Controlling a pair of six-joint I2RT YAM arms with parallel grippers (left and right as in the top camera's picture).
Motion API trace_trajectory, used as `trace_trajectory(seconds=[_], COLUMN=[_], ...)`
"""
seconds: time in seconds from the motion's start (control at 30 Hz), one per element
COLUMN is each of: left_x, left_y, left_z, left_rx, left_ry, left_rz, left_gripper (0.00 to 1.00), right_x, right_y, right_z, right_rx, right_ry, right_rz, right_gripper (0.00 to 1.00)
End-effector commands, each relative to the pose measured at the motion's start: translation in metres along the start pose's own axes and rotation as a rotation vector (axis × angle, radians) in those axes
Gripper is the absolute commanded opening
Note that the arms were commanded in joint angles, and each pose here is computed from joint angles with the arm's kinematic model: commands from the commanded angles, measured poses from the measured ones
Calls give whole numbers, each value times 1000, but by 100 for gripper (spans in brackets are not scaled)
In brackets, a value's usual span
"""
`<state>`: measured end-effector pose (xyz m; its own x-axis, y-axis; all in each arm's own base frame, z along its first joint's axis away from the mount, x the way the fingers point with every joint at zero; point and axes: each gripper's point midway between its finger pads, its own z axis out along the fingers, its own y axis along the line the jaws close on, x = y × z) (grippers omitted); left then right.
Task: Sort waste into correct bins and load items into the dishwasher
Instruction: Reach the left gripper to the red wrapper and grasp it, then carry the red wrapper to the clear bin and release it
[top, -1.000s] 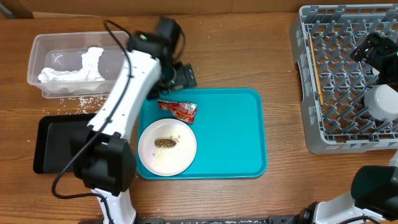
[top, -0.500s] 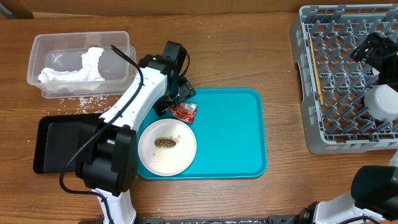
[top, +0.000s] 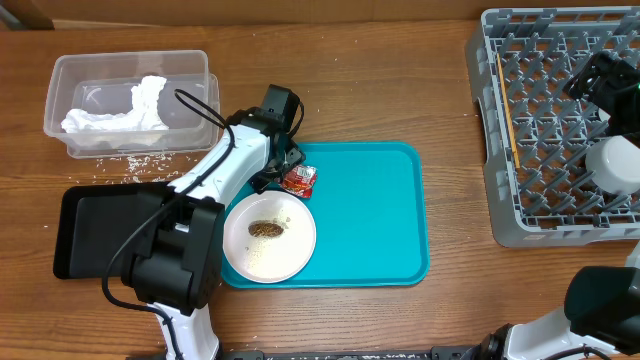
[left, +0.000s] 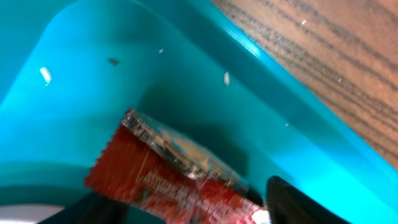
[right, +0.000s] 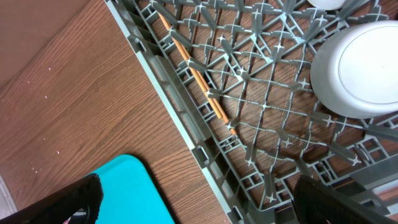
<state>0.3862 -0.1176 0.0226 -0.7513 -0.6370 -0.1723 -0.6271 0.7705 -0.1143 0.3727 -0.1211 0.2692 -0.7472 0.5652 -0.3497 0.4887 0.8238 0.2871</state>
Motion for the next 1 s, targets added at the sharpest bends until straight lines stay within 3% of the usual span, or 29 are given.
trace_trajectory(seconds=[0.0, 0.27, 0.43, 0.57, 0.8, 0.97], left_x=[-4, -7, -16, -44, -125, -181], left_y=[5, 7, 1, -10, -1, 36], left_z=[5, 4, -22, -72, -184, -219], left_rx=[-16, -28, -23, -11, -24, -89], left_ry=[-28, -42, -51, -148, -539, -768], left_rz=[-16, 38, 46, 35, -73, -227], left_gripper=[62, 4, 4, 4, 4, 4], right_x=[-4, -4, -4, -4, -4, -3], right_y=[2, 2, 2, 2, 2, 2], right_z=[-4, -4, -4, -4, -4, -4], right_rx=[-2, -2, -2, -2, -2, -2], right_ry=[-19, -19, -19, -19, -19, -19], right_rz=[-2, -2, -2, -2, -2, -2], right_gripper=[100, 100, 100, 100, 100, 100])
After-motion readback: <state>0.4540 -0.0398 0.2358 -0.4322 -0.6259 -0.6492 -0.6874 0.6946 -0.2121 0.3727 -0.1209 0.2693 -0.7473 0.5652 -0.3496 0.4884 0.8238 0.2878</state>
